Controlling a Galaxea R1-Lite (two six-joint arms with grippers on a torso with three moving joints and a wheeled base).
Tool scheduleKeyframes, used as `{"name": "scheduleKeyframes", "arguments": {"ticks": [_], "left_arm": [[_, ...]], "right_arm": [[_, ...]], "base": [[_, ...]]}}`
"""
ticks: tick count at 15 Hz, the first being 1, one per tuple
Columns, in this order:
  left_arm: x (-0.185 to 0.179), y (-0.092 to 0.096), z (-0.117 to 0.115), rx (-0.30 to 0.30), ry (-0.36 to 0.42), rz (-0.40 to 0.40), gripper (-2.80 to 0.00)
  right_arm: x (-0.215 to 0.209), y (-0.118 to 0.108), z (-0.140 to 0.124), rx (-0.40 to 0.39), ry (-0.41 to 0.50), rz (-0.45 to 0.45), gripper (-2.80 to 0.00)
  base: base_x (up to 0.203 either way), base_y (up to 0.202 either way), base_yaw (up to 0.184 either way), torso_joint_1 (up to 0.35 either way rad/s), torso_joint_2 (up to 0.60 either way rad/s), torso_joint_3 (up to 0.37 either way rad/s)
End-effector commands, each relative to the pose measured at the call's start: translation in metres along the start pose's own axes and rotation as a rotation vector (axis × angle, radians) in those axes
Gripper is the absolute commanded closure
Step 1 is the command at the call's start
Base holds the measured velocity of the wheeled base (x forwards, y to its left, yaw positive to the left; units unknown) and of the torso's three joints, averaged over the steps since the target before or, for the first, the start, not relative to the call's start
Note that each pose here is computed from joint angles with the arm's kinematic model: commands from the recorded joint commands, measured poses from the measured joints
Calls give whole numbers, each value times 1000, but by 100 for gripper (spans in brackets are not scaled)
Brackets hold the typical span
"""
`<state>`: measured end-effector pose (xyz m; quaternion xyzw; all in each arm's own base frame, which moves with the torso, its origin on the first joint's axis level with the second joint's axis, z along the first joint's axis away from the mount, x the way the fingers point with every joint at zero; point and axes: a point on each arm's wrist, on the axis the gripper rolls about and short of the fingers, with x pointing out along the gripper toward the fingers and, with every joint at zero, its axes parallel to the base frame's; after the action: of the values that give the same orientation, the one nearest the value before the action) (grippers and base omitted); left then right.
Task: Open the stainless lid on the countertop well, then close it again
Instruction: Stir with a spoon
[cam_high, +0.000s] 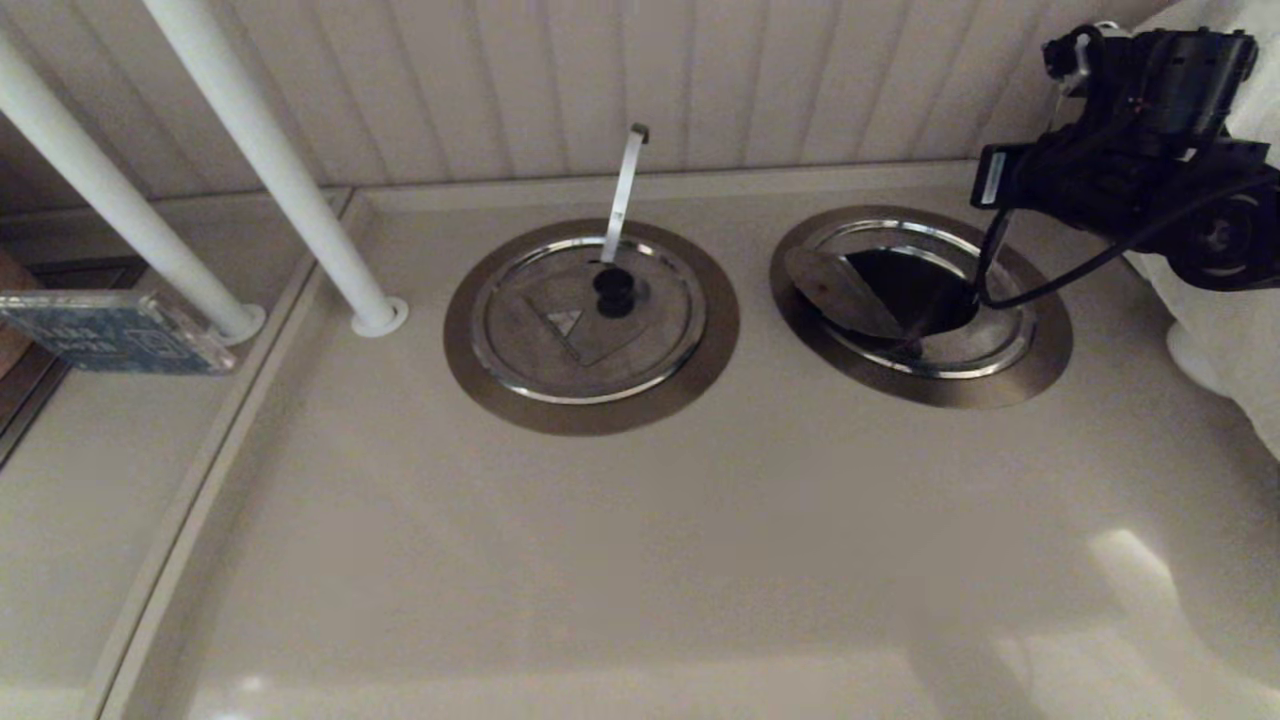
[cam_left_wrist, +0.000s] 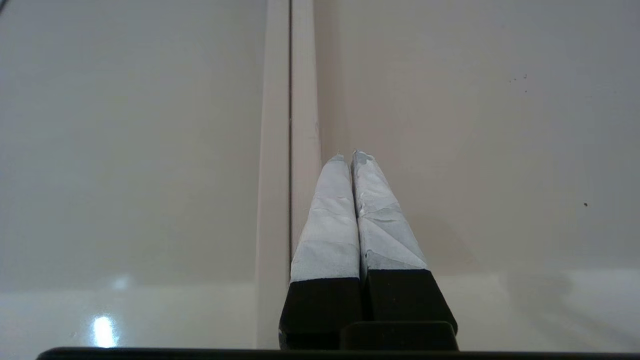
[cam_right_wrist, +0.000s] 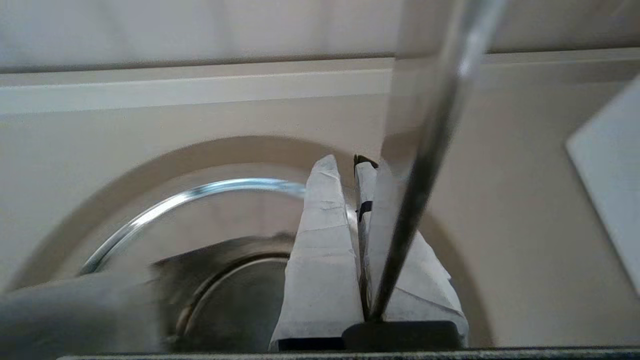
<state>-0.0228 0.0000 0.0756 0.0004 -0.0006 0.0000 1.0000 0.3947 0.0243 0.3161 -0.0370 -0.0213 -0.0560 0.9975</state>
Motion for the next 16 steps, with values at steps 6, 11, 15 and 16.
{"name": "scheduleKeyframes", "arguments": {"ticks": [6, 11, 15, 16], "left_arm": [[0, 0, 0, 1, -2, 0, 0], [0, 0, 0, 1, 0, 0, 0], [0, 0, 0, -1, -1, 0, 0], [0, 0, 0, 0, -1, 0, 0]], "right_arm": [[35, 40, -9, 23, -51, 7, 0], [9, 48, 8, 59, -47, 47, 0], [-15, 19, 17, 55, -38, 32, 0], [-18, 8, 16, 50, -28, 32, 0]], "base": [[0, 0, 0, 0, 0, 0], [0, 0, 0, 0, 0, 0], [0, 0, 0, 0, 0, 0], [0, 0, 0, 0, 0, 0]]}}
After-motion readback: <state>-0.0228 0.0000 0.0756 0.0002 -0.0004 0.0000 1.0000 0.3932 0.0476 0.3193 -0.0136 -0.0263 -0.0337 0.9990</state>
